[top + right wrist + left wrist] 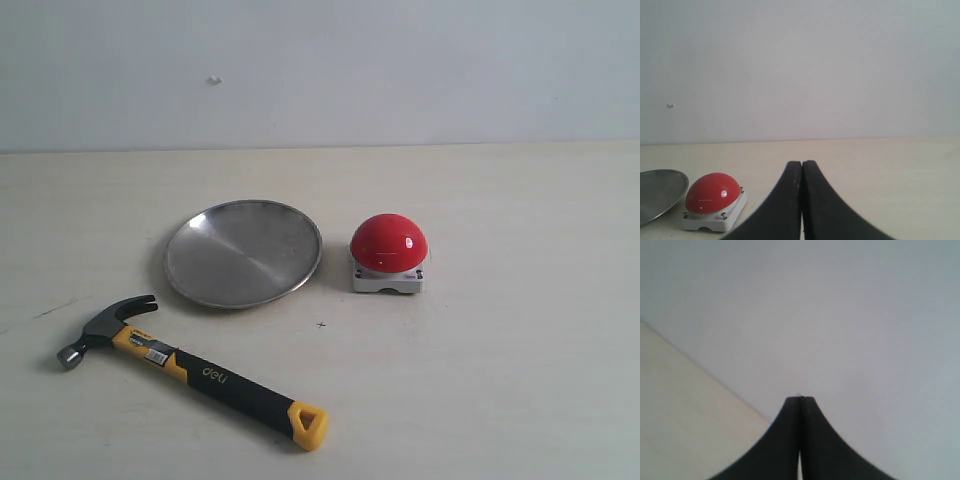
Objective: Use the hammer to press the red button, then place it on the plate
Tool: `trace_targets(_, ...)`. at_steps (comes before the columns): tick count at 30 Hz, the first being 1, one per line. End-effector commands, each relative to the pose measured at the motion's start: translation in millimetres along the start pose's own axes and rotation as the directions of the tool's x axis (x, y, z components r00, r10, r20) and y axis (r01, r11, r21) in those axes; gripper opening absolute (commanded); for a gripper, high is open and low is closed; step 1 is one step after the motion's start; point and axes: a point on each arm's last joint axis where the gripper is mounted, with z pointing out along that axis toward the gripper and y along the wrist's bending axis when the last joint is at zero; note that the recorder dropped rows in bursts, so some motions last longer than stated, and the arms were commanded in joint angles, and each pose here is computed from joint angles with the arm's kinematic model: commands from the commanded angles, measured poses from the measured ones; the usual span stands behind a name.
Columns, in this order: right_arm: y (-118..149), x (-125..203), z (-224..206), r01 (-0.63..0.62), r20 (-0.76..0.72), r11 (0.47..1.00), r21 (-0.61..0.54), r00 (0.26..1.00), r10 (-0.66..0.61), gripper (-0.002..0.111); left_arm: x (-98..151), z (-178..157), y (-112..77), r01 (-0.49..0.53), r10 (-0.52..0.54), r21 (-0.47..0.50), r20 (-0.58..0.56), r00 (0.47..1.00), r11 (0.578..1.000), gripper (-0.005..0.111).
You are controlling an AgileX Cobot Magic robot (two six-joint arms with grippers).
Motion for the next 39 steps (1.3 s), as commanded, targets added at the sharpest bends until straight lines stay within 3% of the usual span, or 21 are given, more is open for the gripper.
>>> trace_targets(1, 0, 0, 0, 0.005, 0.010, 1.000, 0.005, 1.000, -0.005, 0.000, 7, 31, 1.0, 0.013, -0.027, -0.097, -0.141, 0.990, 0.995, 0.000)
trace_targets(4, 0, 0, 0, 0.005, 0.010, 1.000, 0.005, 1.000, -0.005, 0.000, 15, 48, 3.1, 0.040, -0.068, -0.142, -0.199, 0.978, 0.989, 0.000)
trace_targets(7, 0, 0, 0, 0.005, 0.010, 1.000, 0.005, 1.000, -0.005, 0.000, 20, 67, 6.7, 0.168, -0.221, -0.240, -0.216, 0.951, 0.956, 0.000)
trace_targets(9, 0, 0, 0, 0.005, 0.010, 1.000, 0.005, 1.000, -0.005, 0.000, 24, 75, 8.4, 0.191, -0.262, -0.285, -0.236, 0.936, 0.939, 0.000)
trace_targets(21, 0, 0, 0, 0.003, 0.010, 1.000, 0.005, 1.000, -0.003, 0.000, 25, 83, 10.3, 0.345, -0.429, -0.356, -0.189, 0.884, 0.868, 0.000)
trace_targets(24, 0, 0, 0, 0.003, 0.010, 1.000, 0.005, 1.000, -0.003, 0.000, 26, 85, 1.6, 0.308, -0.408, -0.355, -0.252, 0.878, 0.883, 0.000)
trace_targets(27, 0, 0, 0, 0.004, 0.010, 1.000, 0.005, 1.000, -0.004, 0.000, 30, 92, -12.4, 0.341, -0.425, -0.306, -0.273, 0.863, 0.889, 0.000)
trace_targets(34, 0, 0, 0, 0.004, 0.010, 1.000, 0.005, 1.000, -0.004, 0.000, 76, 109, -38.7, 0.358, -0.417, -0.223, -0.340, 0.843, 0.907, 0.000)
trace_targets(36, 0, 0, 0, 0.004, 0.010, 1.000, 0.005, 1.000, -0.004, 0.000, 95, 114, -45.9, 0.315, -0.378, -0.227, -0.339, 0.862, 0.922, 0.000)
trace_targets(39, 0, 0, 0, 0.004, 0.010, 1.000, 0.005, 1.000, -0.004, 0.000, 121, 119, -59.0, 0.158, -0.249, -0.275, -0.337, 0.908, 0.948, 0.000)
